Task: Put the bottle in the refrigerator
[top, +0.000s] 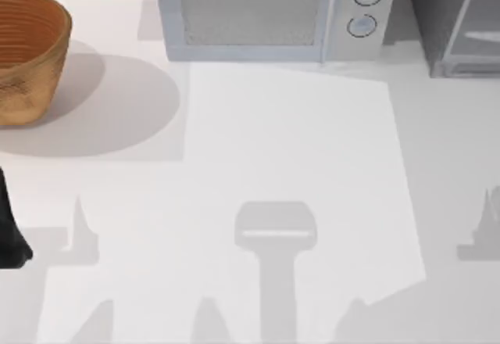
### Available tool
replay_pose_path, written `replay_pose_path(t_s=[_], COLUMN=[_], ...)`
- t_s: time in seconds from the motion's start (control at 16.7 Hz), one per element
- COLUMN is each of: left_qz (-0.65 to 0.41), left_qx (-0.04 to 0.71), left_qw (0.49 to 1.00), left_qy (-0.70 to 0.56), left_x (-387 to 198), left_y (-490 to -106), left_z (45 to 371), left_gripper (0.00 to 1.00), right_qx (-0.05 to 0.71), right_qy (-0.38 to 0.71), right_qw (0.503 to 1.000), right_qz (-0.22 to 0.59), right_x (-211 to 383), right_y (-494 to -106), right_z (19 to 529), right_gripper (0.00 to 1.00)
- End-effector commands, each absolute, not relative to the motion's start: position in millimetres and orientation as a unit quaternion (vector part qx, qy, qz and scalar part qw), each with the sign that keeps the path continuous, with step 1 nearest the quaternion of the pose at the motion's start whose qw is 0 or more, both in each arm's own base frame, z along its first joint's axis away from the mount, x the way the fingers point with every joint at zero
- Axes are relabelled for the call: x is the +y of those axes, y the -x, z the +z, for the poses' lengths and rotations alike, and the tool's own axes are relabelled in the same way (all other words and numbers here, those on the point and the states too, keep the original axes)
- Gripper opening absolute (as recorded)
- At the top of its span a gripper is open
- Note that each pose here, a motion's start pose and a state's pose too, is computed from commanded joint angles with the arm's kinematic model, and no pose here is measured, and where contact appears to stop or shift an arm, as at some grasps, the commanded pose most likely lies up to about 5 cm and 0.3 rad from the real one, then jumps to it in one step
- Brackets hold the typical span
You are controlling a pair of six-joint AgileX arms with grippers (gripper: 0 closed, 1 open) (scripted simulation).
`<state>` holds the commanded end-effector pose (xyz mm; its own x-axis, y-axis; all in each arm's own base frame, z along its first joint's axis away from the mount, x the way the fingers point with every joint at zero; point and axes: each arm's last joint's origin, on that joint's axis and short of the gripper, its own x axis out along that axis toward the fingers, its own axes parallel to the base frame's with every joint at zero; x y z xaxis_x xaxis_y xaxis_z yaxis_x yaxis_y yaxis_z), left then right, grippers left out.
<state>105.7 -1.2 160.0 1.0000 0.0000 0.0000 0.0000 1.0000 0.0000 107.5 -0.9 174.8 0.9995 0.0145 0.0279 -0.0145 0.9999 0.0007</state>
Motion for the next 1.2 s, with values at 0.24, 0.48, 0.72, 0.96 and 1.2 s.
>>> replay_pose_path(t_s=[0.24, 0.48, 0.72, 0.96, 1.2], left_qz=[0.0, 0.0, 0.0, 0.0, 0.0], left_qx=[0.0, 0.0, 0.0, 0.0, 0.0], left_qw=[1.0, 1.0, 1.0, 1.0, 1.0], left_qy=[0.0, 0.0, 0.0, 0.0, 0.0], left_x=[-1, -1, -1, -1, -1], left_y=[-106, -106, -106, -106, -106], left_z=[160, 160, 160, 160, 160], left_gripper=[1.0, 1.0, 1.0, 1.0, 1.0], right_qx=[-0.042, -0.044, -0.022, 0.004, 0.009], right_qy=[0.002, 0.006, 0.007, 0.003, 0.0], right_qw=[0.999, 0.999, 1.0, 1.0, 1.0], right_qz=[0.01, 0.007, 0.004, 0.002, 0.003], right_x=[-4, -13, -34, -63, -89], right_y=[-122, -171, -253, -334, -383], right_z=[216, 255, 257, 215, 163], right_gripper=[0.01, 0.01, 0.01, 0.01, 0.01])
